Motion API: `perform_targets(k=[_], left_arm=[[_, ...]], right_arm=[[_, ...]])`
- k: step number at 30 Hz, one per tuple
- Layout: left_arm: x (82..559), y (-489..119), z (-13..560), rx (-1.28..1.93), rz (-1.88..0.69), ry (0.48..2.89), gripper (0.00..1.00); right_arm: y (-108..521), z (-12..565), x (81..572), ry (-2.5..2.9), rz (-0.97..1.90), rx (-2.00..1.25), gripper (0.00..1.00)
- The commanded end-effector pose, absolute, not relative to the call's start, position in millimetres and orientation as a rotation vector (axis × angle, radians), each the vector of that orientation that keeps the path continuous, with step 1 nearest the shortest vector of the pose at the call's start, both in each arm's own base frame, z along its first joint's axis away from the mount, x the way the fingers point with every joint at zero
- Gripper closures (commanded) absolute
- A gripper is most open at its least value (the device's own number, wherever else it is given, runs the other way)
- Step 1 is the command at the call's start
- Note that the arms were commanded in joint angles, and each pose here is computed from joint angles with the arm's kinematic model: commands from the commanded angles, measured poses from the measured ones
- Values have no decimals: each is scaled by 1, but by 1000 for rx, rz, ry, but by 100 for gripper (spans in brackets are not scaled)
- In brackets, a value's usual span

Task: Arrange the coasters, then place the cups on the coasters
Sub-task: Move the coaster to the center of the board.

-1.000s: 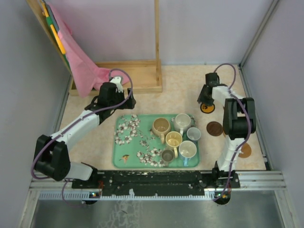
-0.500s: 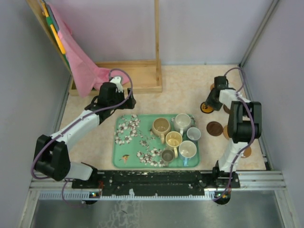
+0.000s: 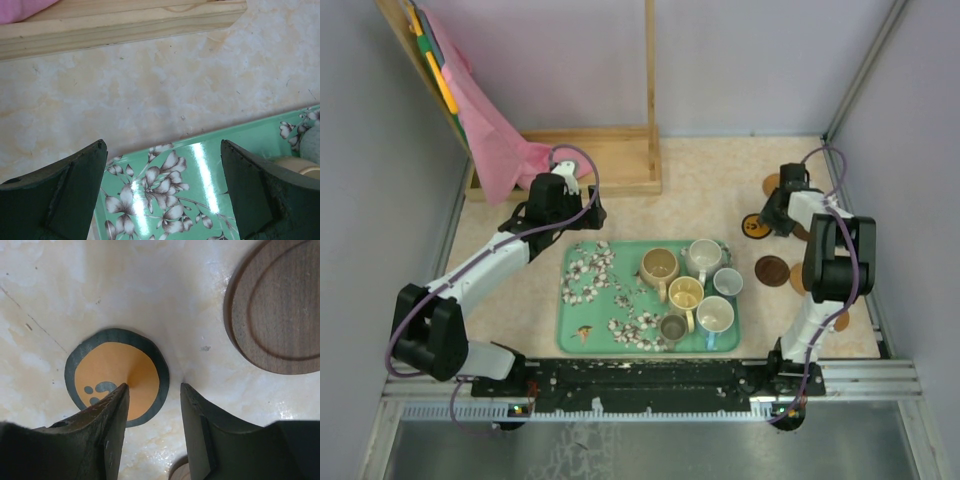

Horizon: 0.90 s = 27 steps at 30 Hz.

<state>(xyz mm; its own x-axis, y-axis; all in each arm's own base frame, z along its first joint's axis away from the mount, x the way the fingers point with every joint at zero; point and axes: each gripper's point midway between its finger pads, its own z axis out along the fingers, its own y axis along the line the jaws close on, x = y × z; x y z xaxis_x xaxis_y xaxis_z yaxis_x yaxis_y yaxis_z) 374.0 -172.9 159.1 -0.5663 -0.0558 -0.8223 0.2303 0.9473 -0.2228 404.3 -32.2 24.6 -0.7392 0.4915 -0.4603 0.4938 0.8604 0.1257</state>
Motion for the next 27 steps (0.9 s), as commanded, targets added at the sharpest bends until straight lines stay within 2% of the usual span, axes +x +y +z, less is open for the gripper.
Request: perform_targets(k=[1, 18, 27], left_arm=[[371, -174, 163, 124, -391, 2137, 0], [372, -173, 164, 123, -380, 2135, 0], [371, -170, 161, 110, -369, 2139, 0]], right_arm=[[-16, 15, 407, 2567, 102, 705, 55], [78, 2, 428, 2666, 156, 451, 57], [125, 14, 439, 2673, 152, 250, 58]])
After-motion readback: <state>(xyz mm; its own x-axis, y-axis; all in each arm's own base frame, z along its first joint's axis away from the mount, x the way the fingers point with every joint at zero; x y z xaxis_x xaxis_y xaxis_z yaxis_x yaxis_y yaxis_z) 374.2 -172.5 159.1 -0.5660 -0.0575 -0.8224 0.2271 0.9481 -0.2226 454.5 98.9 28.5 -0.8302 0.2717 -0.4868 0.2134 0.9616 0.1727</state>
